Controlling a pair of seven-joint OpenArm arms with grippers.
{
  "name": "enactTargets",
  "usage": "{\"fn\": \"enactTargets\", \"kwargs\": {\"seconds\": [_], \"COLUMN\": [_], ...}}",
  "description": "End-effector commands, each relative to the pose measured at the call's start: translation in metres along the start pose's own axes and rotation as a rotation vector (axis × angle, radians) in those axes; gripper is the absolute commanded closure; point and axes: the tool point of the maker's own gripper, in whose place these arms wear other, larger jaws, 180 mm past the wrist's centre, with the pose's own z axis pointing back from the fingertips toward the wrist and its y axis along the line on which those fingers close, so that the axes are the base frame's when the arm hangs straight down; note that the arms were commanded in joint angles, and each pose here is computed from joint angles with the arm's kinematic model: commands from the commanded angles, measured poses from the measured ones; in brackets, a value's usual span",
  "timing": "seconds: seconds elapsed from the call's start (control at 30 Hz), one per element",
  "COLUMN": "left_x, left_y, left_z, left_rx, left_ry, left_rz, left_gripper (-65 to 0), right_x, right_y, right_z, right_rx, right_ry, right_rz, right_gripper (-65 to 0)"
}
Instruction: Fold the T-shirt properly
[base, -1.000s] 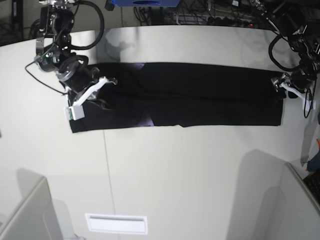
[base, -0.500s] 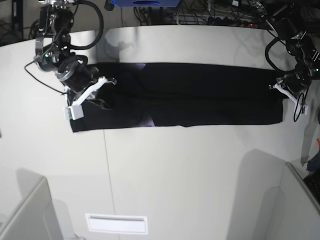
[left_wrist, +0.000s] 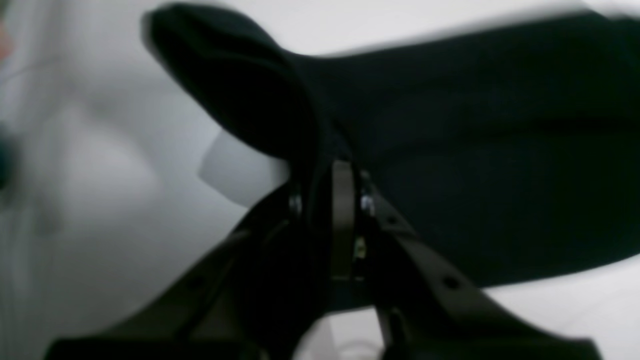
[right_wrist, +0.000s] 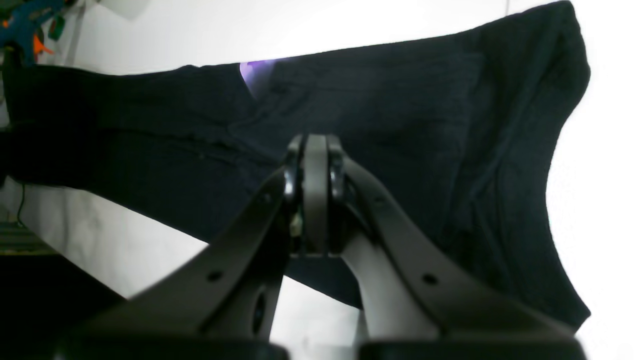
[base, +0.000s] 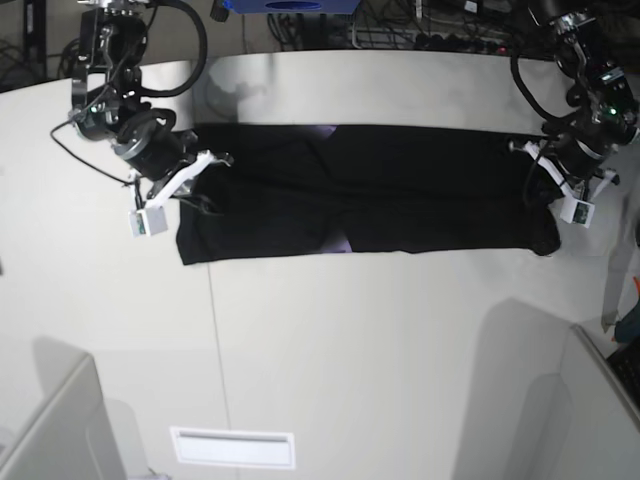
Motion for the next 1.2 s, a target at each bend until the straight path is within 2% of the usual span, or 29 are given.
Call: {"fn": "enactTargets", "kwargs": {"seconds": [0.0, 0.37, 0.57, 0.77, 1.17], "left_x": [0.02, 0.042, 0.045, 0.035, 0.035], "left_y": [-0.005, -0.131, -0.142, -0.16, -0.162], "left_z": [0.005, -0.034, -0.047, -0.051, -0.051], "left_rx": [0.0, -0.246, -0.265, -0.309, -0.315], "left_ry": [-0.055, -0.054, -0.044, -0.008, -0.01], "left_rz": [-0.036, -0.016, 0.05, 0.022, 0.026], "left_gripper": [0.0, 0.0, 0.0, 0.0, 0.0], "right_x": [0.012, 0.011, 0.01, 0.01, 0.01], "right_y": [0.004, 0.004, 0.004, 0.003, 0.003], "right_z": [0.002, 0.002, 0.003, 0.003, 0.002], "right_rx": [0.016, 0.016, 0.016, 0.015, 0.015], "right_ry": [-0.04, -0.039, -0.036, -0.035, -0.036], "right_rz": [0.014, 0.013, 0.013, 0.014, 0.014], "right_gripper": [0.0, 0.0, 0.0, 0.0, 0.0]}}
